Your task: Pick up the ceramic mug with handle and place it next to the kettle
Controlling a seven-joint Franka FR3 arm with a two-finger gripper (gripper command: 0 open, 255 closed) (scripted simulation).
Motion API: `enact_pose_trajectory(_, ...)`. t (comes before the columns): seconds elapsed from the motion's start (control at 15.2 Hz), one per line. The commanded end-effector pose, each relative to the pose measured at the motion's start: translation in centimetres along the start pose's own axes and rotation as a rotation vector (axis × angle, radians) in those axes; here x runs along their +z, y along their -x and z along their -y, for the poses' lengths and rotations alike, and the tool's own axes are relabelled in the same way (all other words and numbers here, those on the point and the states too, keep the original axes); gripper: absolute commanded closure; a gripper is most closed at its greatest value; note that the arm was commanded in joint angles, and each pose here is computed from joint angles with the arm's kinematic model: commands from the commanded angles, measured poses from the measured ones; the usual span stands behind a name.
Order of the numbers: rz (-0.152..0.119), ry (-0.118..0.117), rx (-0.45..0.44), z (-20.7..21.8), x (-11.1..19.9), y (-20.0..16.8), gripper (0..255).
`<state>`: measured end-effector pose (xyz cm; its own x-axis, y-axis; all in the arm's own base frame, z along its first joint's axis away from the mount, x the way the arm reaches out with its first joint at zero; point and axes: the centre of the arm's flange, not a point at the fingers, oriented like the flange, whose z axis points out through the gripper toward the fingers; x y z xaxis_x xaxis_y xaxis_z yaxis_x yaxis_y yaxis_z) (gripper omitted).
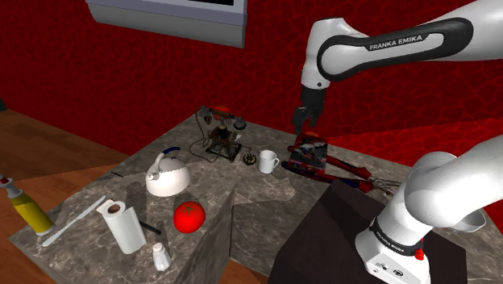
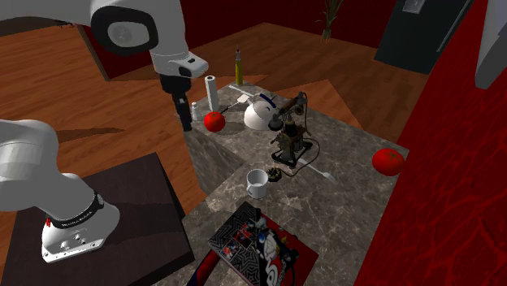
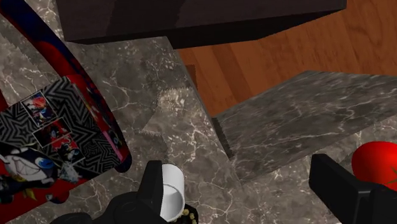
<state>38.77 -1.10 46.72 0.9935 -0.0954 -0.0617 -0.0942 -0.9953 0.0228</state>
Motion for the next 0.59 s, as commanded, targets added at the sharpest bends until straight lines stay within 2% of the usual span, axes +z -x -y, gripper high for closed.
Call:
enact_pose_trajectory(0.0, -0.006, 0.003, 0.007, -0.1, 2.2, -1.7, 0)
enact_pose_trajectory(0.53, -0.023, 0.015, 0.034, -0.9, 10.4, -8.0, 0)
